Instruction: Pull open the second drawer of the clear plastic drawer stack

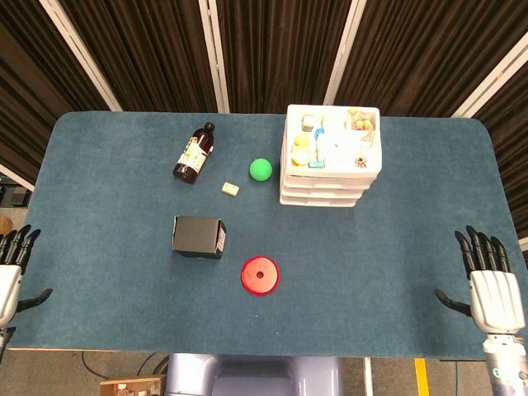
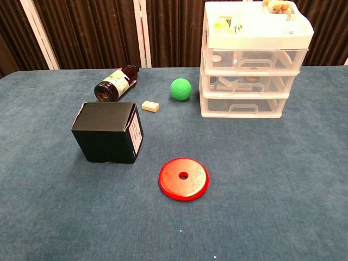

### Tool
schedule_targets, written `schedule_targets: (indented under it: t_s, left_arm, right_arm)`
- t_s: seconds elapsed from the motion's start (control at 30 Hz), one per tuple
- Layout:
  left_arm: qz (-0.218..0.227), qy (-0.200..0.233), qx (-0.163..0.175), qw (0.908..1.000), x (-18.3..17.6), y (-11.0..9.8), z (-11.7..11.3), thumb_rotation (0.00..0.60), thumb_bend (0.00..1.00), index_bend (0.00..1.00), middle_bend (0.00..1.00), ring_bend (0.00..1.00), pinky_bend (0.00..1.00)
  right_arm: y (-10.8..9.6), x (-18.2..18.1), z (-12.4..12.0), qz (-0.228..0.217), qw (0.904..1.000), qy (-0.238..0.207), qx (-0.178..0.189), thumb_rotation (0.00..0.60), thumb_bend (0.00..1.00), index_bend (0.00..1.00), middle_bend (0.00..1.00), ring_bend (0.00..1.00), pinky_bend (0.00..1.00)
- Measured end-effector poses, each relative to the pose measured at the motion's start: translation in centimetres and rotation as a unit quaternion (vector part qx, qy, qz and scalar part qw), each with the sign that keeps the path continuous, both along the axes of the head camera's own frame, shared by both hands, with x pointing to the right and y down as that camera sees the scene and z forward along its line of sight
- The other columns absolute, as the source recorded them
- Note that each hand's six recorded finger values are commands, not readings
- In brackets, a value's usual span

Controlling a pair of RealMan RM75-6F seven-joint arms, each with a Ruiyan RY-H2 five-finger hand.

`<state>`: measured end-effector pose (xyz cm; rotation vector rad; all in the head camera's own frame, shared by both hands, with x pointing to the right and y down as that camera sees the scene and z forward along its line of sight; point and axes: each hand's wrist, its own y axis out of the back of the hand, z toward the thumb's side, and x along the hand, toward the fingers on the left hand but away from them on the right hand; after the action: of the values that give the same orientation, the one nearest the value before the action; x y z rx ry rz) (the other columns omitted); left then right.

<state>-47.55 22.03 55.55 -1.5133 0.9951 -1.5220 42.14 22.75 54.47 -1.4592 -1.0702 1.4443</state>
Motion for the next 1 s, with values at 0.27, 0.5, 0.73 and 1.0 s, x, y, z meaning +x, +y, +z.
schedule_targets:
  t_s: [0.27,0.5,0.73,1.0]
  left_arm:
    - [0.008,0.001,0.002,1.0000,0.2,0.0,0.2,0.600,0.03,0.03,0.00,0.00,0.01]
    - [0.005,0.002,0.003,1.0000,0.1,0.0,0.1,0.600,0.03,0.03,0.00,0.00,0.01]
    - [0.003,0.003,0.001,1.0000,0.1,0.1,0.1,0.600,0.03,0.03,0.00,0.00,0.01]
    - [0.003,0.007,-0.002,1.0000,0.2,0.3,0.0,0.600,0.03,0.02,0.00,0.00,0.01]
  right_arm:
    - [0.3,0.1,0.3,-0.008,1.0000,0.005,0.003,0.600,0.10,0.00,0.00,0.00,0.04]
    - [0.3,-0.1,0.6,-0.006,1.0000,0.000,-0.006,0.600,0.11,0.00,0.00,0.00,0.04]
    - [0.1,-0.2,0.9,0.001,0.9999,-0.007,-0.013,0.600,0.11,0.00,0.00,0.00,0.04]
    - [-0.4,-0.8,0.6,0.008,0.9991,-0.042,-0.001,0.600,0.25,0.00,0.25,0.22,0.35]
